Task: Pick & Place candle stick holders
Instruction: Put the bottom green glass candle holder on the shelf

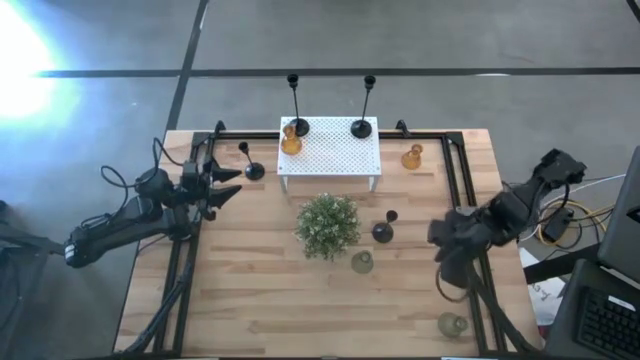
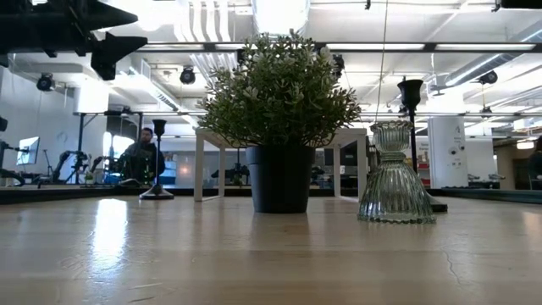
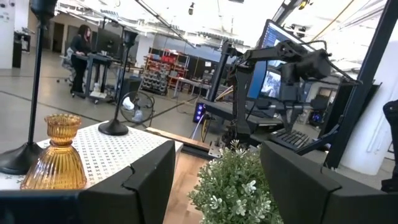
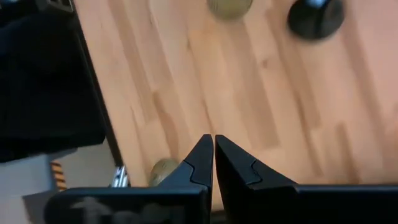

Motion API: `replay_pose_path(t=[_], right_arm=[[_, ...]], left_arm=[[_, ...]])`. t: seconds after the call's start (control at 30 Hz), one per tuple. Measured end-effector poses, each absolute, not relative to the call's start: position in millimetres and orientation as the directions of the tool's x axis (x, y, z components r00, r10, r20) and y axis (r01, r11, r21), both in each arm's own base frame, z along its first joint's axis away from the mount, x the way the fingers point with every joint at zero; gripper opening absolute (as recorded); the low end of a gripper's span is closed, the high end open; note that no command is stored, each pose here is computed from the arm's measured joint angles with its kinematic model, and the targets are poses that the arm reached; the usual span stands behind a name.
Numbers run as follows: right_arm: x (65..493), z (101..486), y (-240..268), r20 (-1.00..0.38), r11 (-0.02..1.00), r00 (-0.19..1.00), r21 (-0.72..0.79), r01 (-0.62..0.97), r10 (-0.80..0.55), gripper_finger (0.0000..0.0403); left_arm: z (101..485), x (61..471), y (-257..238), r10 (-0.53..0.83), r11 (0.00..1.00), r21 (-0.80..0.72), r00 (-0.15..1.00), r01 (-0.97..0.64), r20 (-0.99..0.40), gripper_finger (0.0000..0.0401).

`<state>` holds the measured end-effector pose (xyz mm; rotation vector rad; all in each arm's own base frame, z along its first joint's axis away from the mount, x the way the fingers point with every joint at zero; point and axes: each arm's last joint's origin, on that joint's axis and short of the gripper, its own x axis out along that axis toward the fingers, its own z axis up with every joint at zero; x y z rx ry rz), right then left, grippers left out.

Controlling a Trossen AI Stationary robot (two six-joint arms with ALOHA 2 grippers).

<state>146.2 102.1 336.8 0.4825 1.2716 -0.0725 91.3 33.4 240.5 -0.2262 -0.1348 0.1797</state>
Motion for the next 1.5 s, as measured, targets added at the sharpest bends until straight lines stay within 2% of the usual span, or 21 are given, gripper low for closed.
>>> replay_pose_path(t=[0.47, 0.8, 0.97, 1.5], right_arm=[[115, 293, 160, -0.974, 0.847, 0.038, 0.211, 0.488, 0.221, 0.0019], [101, 279, 192, -0.971, 0.842, 0.005, 0.210, 0.498, 0.239, 0.0101], [100, 268, 210, -0.971, 0.869, -0.009, 0.210, 0.449, 0.240, 0.0123], [113, 232, 240, -0.984, 0.902, -0.040, 0.145, 0.406, 0.176, 0.0093]], left_arm=[[241, 91, 33, 0.191, 0.960, -0.231, 0.974, -0.160, 0.119, 0.0241], [245, 91, 33, 0.189, 0.964, -0.220, 0.969, -0.152, 0.159, 0.0241], [245, 91, 33, 0.190, 0.964, -0.216, 0.969, -0.154, 0.158, 0.0241], [245, 91, 33, 0.189, 0.968, -0.196, 0.969, -0.157, 0.156, 0.0241]])
